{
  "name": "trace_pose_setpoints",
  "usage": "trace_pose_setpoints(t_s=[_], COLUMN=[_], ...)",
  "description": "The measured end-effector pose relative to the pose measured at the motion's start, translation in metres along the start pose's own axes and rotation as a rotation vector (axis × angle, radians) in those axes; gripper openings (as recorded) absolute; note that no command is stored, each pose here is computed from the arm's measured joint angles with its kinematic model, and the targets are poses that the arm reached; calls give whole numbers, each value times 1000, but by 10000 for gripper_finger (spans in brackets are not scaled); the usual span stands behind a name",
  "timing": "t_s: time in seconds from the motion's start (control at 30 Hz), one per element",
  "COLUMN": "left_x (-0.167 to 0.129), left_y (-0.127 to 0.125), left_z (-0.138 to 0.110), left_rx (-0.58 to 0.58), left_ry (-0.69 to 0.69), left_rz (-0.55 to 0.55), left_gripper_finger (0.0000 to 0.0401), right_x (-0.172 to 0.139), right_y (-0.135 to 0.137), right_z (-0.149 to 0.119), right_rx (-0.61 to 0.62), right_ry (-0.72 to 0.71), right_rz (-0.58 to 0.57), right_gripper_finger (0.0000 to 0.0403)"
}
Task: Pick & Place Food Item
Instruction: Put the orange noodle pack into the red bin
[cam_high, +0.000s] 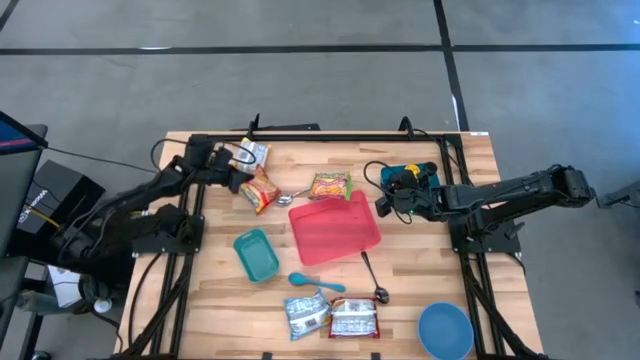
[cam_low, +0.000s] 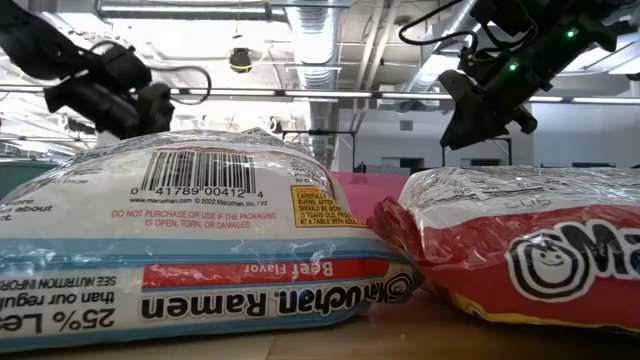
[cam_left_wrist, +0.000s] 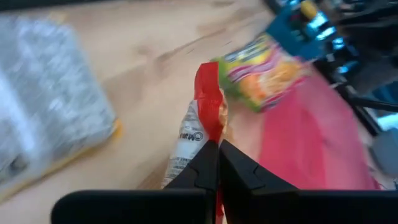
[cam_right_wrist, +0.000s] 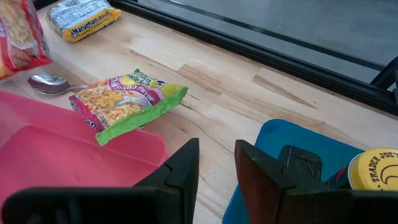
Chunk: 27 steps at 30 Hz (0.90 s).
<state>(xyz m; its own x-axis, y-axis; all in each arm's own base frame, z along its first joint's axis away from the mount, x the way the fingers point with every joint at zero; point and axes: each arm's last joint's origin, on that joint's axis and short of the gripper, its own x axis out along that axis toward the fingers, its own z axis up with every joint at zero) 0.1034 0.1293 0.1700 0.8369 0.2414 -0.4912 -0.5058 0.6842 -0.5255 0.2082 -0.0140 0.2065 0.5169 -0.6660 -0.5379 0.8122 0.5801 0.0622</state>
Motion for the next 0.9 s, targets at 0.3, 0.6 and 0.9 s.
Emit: trace_pose_setpoints(t_s=[0.3,0.6,0.9], left_x=[-9,-11,-11], left_y=[-28,-54,-79], left_z=[7,13,16], left_rx=[159,300,413], left_ry=[-114,-206,-294], left_rz=[-119,-261,-416], left_gripper_finger=[0,0,0], right_x=[0,0,0], right_y=[0,0,0], right_z=[0,0,0], right_rx=[0,0,0], right_ry=[0,0,-1], right_rz=[0,0,0], right_gripper_finger=[98,98,98])
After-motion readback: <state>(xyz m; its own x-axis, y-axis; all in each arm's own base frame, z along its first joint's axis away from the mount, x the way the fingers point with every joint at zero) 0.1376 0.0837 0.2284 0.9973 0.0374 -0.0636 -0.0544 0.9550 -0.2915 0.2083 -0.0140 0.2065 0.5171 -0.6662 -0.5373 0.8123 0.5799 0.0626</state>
